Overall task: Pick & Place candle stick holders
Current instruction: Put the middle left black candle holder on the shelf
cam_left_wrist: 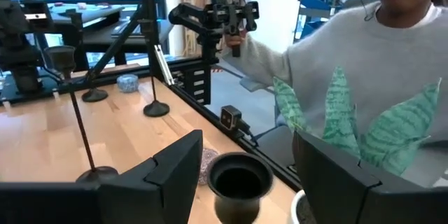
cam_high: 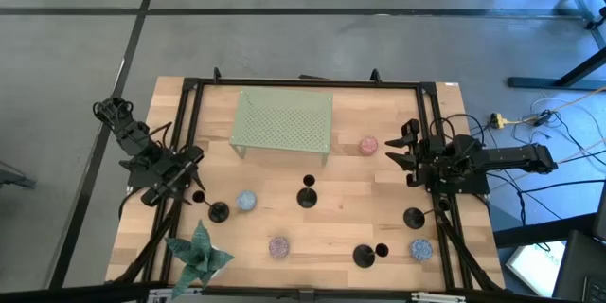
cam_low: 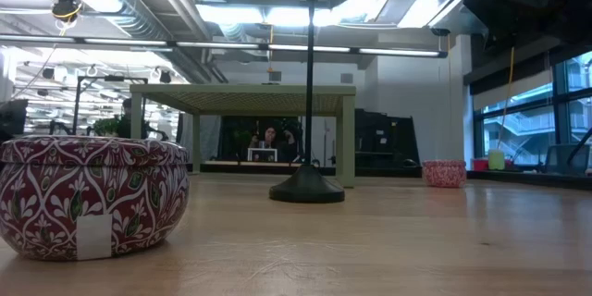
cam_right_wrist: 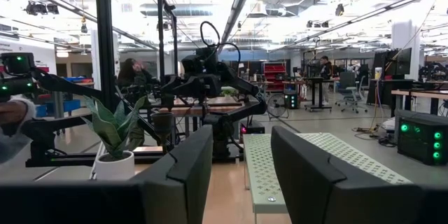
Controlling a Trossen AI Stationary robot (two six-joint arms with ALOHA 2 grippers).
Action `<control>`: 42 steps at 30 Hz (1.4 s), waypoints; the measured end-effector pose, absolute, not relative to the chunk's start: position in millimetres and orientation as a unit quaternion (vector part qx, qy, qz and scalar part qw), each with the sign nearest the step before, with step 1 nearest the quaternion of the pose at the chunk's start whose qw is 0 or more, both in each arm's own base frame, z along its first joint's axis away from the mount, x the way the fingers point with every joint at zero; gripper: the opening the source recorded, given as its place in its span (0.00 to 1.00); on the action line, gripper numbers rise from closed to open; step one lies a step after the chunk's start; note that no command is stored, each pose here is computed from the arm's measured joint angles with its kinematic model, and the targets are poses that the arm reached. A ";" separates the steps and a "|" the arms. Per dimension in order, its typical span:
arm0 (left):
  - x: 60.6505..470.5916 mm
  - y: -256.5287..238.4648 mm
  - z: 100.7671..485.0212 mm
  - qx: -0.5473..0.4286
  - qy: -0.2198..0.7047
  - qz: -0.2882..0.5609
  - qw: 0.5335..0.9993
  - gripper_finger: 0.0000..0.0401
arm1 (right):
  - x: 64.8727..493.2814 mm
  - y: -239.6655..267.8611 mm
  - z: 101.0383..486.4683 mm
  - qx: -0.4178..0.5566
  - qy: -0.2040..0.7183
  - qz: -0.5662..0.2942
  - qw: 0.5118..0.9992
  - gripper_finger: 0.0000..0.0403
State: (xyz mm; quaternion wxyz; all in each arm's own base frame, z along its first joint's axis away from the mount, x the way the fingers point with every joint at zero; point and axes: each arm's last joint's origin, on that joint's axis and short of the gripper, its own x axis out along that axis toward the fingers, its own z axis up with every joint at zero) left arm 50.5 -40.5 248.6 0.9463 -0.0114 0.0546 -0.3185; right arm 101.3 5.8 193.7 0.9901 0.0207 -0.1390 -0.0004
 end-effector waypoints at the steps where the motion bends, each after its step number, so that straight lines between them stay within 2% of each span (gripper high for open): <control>1: 50.5 -40.5 248.6 -0.012 0.055 -0.318 0.946 0.55 | 101.3 5.8 193.8 0.021 -0.139 0.000 0.990 0.38; 12: 53.8 -41.4 234.0 0.000 0.091 -0.292 0.952 0.55 | 101.2 7.4 193.8 -0.005 -0.140 0.023 0.990 0.38; 30: 56.5 -43.1 232.7 -0.006 0.104 -0.284 0.953 0.54 | 101.2 7.4 193.8 -0.007 -0.140 0.022 0.990 0.38; 35: 60.3 -46.2 230.7 0.002 0.121 -0.282 0.952 0.46 | 101.2 7.4 193.8 -0.007 -0.139 0.022 0.990 0.38; 42: 63.6 -49.7 232.9 -0.001 0.117 -0.292 0.949 0.29 | 101.2 7.4 193.8 -0.007 -0.140 0.022 0.990 0.38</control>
